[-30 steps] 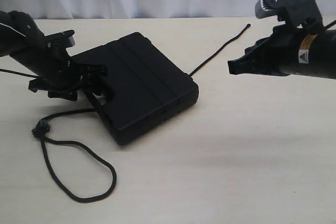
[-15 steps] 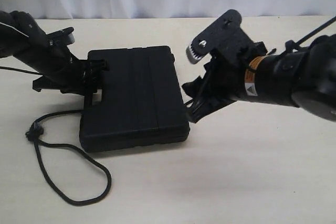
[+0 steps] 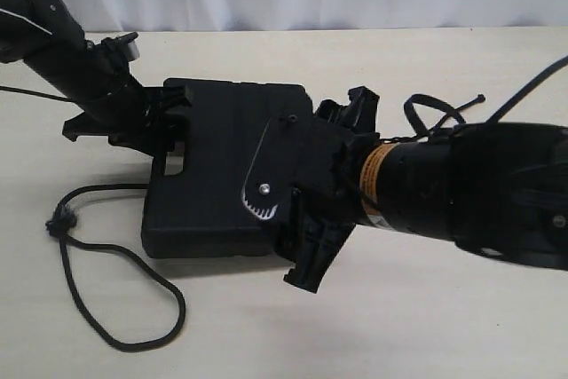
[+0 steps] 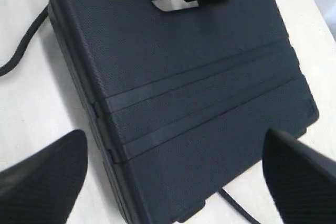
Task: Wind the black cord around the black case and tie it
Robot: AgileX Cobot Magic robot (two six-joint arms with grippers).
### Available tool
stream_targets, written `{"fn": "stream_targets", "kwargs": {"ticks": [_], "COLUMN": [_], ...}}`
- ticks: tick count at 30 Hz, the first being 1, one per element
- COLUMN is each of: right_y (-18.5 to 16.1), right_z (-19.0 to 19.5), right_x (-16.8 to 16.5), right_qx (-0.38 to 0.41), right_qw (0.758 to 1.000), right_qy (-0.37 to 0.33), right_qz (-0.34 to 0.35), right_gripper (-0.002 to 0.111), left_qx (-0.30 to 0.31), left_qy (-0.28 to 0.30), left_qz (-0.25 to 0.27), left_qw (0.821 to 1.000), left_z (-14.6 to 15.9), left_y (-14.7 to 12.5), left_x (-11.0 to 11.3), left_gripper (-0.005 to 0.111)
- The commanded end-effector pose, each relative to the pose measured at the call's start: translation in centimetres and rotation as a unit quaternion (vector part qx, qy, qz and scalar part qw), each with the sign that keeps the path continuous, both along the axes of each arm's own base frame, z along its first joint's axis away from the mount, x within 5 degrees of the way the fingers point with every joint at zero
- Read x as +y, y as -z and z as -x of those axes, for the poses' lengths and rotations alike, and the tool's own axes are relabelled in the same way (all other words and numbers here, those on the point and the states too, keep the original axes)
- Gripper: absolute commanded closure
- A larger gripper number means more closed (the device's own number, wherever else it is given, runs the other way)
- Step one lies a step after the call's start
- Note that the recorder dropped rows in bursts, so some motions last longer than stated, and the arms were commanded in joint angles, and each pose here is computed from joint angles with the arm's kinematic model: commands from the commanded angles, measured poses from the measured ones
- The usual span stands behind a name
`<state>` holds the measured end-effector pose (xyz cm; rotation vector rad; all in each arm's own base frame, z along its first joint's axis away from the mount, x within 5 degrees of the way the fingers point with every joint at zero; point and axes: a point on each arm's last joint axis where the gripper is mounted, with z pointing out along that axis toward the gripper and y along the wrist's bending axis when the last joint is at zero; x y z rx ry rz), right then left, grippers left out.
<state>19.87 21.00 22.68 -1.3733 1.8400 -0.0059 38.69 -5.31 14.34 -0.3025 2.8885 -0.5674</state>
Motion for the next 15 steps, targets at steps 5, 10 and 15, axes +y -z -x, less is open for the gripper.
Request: {"fn": "stream_targets", "kwargs": {"ticks": [5, 10, 15], "right_y": [2.4, 4.8, 5.8], "right_z": [1.6, 1.6, 0.8], "right_x": [2.5, 3.4, 3.8], "right_qx": [-0.006, 0.024, -0.031], "right_qw": [0.995, 0.996, 0.996], "right_qy": [-0.070, -0.046, -0.003], "right_qz": [0.070, 0.074, 0.089], "right_gripper": [0.024, 0.024, 0.024], "left_qx": [0.019, 0.008, 0.001], "left_qy": [0.030, 0.036, 0.048], "left_qz": [0.034, 0.039, 0.044], "left_qw": [0.999, 0.999, 0.998], "left_z": [-0.5, -1.2, -1.7], "left_y": [-2.5, -3.7, -5.0], "left_x": [-0.8, -0.9, -1.0], "left_gripper": [0.100, 0.100, 0.100]}}
